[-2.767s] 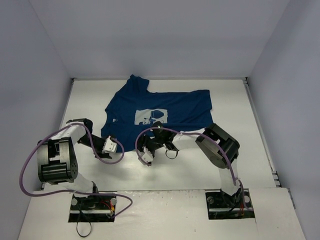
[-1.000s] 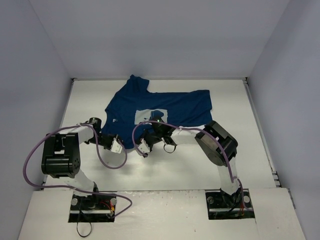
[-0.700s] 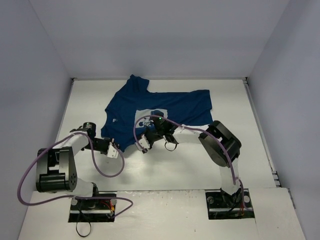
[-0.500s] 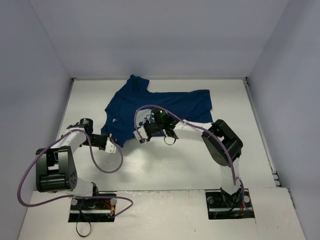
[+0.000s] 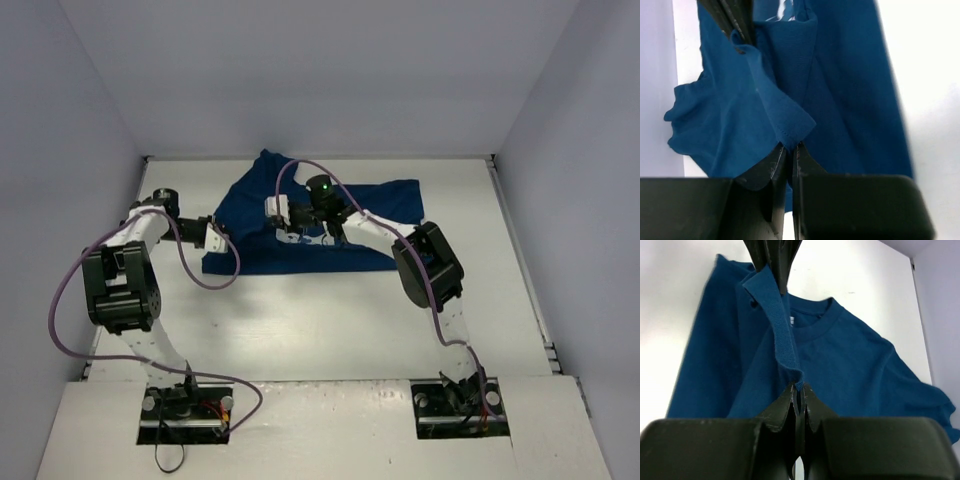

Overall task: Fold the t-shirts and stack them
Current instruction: Fold the flattened tshirt in 1/3 of the way

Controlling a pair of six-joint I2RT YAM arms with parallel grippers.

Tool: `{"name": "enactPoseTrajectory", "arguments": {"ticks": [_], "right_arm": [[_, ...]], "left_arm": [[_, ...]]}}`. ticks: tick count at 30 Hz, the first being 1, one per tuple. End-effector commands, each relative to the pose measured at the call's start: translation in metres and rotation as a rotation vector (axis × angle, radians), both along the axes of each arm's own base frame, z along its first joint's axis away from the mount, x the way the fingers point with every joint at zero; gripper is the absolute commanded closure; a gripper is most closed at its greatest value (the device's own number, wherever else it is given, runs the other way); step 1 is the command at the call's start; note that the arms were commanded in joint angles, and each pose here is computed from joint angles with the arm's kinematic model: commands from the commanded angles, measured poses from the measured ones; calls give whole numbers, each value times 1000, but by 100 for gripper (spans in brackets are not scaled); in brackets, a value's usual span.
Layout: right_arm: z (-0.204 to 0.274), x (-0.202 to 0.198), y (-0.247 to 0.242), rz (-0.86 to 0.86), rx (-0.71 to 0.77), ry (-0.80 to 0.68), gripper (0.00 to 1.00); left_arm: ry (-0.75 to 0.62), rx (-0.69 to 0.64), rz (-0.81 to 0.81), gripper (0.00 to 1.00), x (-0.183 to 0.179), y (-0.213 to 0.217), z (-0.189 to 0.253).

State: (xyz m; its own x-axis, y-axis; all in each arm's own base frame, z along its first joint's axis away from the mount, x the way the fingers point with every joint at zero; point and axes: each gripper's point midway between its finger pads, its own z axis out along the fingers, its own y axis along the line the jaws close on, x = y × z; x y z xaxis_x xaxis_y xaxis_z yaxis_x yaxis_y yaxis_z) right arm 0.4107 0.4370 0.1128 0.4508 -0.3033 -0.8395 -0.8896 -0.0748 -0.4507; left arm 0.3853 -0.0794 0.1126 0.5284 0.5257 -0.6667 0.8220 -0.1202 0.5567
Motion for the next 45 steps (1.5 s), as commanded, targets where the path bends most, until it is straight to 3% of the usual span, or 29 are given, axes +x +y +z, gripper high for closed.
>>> {"name": "enactPoseTrajectory", "arguments": {"ticks": [1, 14, 16, 17, 19, 21, 22, 24, 28, 31, 32, 35, 36, 39, 40, 45], "right_arm": [[42, 35, 5, -76, 103, -10, 100], [28, 85, -6, -202, 146, 64, 100], [26, 92, -7, -226, 154, 79, 95], [25, 94, -7, -234, 157, 87, 88], [24, 100, -9, -256, 161, 92, 76], [23, 105, -12, -282, 164, 95, 70], [26, 110, -13, -302, 171, 87, 66], [31, 116, -18, -337, 191, 105, 59], [64, 126, -33, -392, 243, 105, 58], [99, 121, -54, -421, 264, 70, 59], [110, 118, -66, -439, 259, 48, 60], [116, 113, -103, -488, 167, 32, 65], [111, 105, -126, -518, 90, 34, 68], [93, 84, -208, -601, -77, 57, 74], [105, 77, -223, -606, -99, 11, 76], [68, 15, -321, -679, -324, 83, 91]], "left_arm": [[-169, -7, -66, 100, 30, 3, 28], [-116, -12, -34, 100, 82, 7, 14], [-122, 2, -46, 99, 86, 7, 8], [-119, 5, -45, 93, 88, 7, 6], [-105, 6, -39, 66, 91, 6, 4], [-100, 7, -20, 56, 100, 7, 4], [-104, 7, -2, 42, 106, 9, 5], [-126, 9, 37, 28, 119, 11, 12], [-218, -31, 175, 22, 152, 20, 49], [-391, -156, 381, 18, 180, 27, 122], [-386, -200, 445, 17, 185, 25, 140], [-195, -343, 721, 15, 193, 35, 180], [-28, -349, 840, 11, 185, 43, 172], [210, -322, 994, 3, 158, 44, 178], [260, -312, 1057, 3, 150, 46, 170], [447, -413, 1204, 3, 76, 35, 143]]}}
